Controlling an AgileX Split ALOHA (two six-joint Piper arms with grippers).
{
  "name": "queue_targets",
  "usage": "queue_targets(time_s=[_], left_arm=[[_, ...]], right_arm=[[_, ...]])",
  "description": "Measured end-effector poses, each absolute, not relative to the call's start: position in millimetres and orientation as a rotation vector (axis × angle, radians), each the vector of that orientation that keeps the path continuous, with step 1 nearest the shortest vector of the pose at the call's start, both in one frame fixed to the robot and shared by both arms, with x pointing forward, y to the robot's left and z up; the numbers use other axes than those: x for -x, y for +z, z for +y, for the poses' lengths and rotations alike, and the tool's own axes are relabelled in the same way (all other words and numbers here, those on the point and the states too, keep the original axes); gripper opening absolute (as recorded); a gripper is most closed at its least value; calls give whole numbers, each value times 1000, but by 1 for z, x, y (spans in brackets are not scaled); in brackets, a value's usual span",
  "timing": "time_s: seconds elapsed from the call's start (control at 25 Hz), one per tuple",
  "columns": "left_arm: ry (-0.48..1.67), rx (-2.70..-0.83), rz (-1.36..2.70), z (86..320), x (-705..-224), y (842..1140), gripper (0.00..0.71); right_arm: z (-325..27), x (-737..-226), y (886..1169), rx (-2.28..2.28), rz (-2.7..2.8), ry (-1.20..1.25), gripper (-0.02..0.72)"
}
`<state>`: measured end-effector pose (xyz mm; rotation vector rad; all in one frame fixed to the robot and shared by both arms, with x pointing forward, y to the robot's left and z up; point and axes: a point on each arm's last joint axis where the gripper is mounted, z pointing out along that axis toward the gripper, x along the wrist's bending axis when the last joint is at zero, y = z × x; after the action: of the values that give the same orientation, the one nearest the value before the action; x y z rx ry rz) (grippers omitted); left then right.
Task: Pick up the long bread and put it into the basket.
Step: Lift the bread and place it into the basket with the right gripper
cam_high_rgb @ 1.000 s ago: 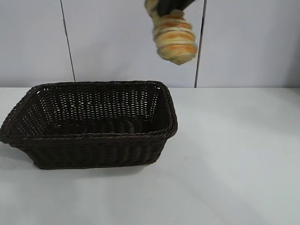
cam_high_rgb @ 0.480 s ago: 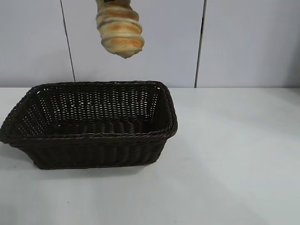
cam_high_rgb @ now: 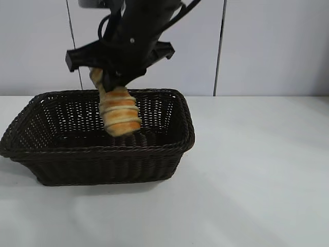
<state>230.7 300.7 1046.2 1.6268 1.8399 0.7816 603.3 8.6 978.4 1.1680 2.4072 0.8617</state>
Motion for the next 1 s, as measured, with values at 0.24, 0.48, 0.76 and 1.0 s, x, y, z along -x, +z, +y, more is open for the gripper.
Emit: queue_targets(time_s=[0.24,0.48,0.76,1.0], left_arm=[[782,-1627,1840,301,-231,1046,570],[782,-1627,1840,301,-231,1046,570],[782,-1627,1840,301,-231,1046,570],[782,-1627,1840,301,-231,1046,570]], right_arm=[[9,-604,979,-1155,2403,863,300],[9,-604,979,-1180,2395,869,622],[8,-602,983,-1213,2388,889,631],[3,-597,1039,-1190,2313,998,631]])
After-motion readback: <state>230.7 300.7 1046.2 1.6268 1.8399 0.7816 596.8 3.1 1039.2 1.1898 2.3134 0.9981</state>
